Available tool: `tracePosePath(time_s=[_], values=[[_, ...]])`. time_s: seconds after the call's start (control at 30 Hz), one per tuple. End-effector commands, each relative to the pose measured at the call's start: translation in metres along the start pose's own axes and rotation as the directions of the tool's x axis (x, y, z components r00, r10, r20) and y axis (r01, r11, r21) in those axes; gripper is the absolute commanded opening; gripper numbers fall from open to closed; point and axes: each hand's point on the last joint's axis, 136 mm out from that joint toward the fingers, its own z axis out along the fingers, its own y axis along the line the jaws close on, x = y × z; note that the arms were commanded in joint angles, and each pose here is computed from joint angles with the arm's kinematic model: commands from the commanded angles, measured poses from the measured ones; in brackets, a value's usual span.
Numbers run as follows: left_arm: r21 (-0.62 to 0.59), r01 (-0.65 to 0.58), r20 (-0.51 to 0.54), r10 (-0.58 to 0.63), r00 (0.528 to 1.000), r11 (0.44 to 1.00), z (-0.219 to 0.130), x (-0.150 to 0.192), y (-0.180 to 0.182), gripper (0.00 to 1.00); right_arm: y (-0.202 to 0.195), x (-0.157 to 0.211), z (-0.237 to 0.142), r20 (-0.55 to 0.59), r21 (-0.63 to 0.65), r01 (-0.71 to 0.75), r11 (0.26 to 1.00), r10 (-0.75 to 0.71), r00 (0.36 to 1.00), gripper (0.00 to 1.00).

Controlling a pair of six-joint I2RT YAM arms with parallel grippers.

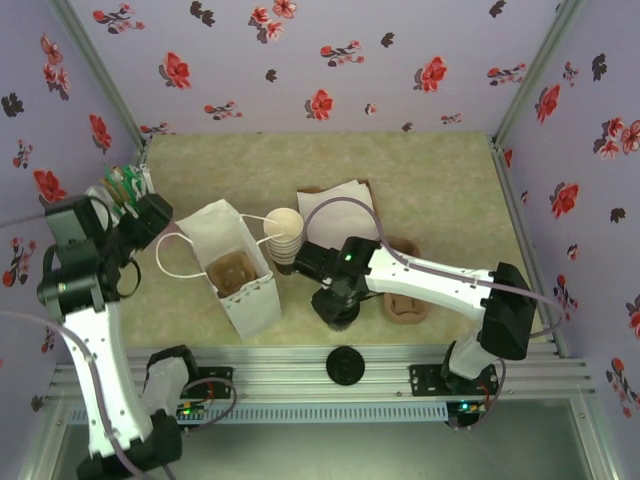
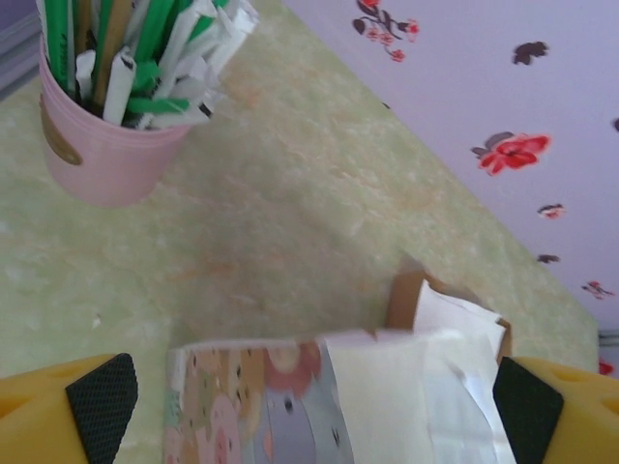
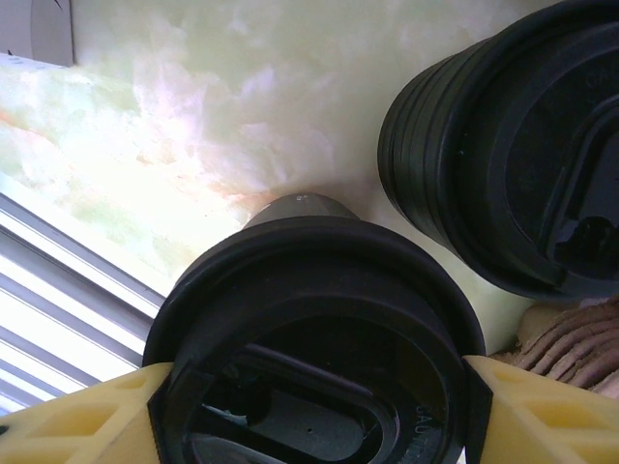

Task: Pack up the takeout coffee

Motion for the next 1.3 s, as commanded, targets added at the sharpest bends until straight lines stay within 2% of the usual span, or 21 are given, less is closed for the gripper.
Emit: tracePosePath(time_s=[0.0,0.17,0.27,0.33,0.6,0.87,1.0,1.1,1.27], values=[[-0.051,-0.030,0.044,0.033,0.998,0.998,0.019,-0.030,0.003,0.91,-0.011,0.003,-0.013,0.034,0.022,-0.024,0.999,0.023,0.999,0.67],[-0.106,-0.022,-0.070,0.014,0.997,0.994,0.061,-0.025,0.018,0.70,-0.009,0.002,-0.027,0.076,-0.015,-0.027,1.000,0.028,0.997,0.65],[-0.103,-0.032,-0.087,0.023,0.996,0.994,0.075,-0.023,0.018,0.61,-0.007,0.002,-0.041,0.114,-0.051,-0.028,0.998,0.034,0.993,0.65],[-0.104,-0.037,-0.103,0.026,0.994,0.994,0.081,-0.017,0.020,0.59,-0.005,0.002,-0.052,0.143,-0.081,-0.027,0.996,0.038,0.989,0.65],[-0.127,-0.038,-0.183,0.015,0.983,0.991,0.107,0.011,0.034,0.54,-0.001,0.005,-0.103,0.256,-0.194,-0.008,0.981,0.059,0.965,0.66],[-0.123,-0.025,-0.236,-0.004,0.972,0.992,0.108,0.045,0.044,0.49,-0.004,0.002,-0.156,0.390,-0.266,0.022,0.964,0.087,0.917,0.66],[-0.101,-0.007,-0.258,-0.020,0.966,0.995,0.106,0.064,0.044,0.49,-0.007,-0.001,-0.171,0.428,-0.277,0.026,0.960,0.099,0.898,0.65],[-0.123,-0.004,-0.255,-0.028,0.967,0.992,0.102,0.070,0.051,0.56,-0.010,-0.005,-0.177,0.445,-0.276,0.019,0.961,0.110,0.889,0.65],[-0.194,0.004,-0.192,-0.042,0.980,0.981,0.079,0.067,0.064,0.66,-0.014,-0.011,-0.188,0.468,-0.268,0.011,0.963,0.120,0.875,0.65]])
